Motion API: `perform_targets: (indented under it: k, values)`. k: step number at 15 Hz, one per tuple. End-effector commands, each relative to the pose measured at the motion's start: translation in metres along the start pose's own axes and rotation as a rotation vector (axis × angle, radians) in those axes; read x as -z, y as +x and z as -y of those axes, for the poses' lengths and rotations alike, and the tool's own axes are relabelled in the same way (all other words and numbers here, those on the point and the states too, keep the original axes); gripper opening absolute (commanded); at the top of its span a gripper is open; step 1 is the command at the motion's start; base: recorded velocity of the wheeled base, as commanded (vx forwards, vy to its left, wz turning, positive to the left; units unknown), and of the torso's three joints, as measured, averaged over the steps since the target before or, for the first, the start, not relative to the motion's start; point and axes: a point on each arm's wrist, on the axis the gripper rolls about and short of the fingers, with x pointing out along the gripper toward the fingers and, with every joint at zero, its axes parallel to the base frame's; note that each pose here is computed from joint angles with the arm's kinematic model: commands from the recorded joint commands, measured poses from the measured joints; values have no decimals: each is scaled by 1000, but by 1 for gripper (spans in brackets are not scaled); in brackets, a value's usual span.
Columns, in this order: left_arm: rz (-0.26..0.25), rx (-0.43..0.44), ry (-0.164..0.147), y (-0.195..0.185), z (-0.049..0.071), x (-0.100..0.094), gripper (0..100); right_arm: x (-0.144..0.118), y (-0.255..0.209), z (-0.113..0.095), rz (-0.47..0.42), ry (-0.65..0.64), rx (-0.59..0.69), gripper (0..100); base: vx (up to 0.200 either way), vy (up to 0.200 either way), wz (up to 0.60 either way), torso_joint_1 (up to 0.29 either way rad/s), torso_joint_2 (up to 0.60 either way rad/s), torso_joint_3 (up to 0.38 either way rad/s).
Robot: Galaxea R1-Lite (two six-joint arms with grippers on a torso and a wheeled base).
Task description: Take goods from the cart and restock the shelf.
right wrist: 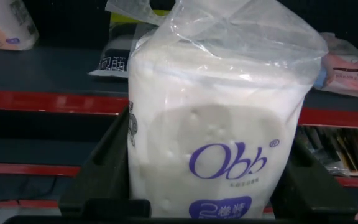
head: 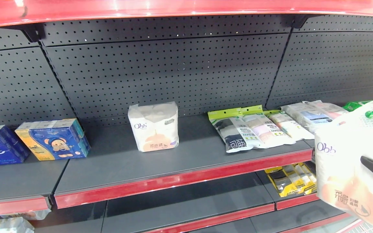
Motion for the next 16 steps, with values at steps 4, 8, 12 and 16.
perform_targets:
  k: [4,8,12,16]
  values:
    - [-1,-1,0,0,0,0,100,5,1,0,-28,-32,35,0,0,0,0,45,-90,-50]
    - [-1,1,0,0,0,0,100,-3,2,3,-9,-54,60,0,0,0,0,0,0,0]
    - [-1,-1,0,0,0,0,100,-1,2,2,-16,-59,59,0,0,0,0,0,0,0]
    - [-1,-1,0,0,0,0,100,0,2,2,-21,-67,59,0,0,0,0,0,0,0]
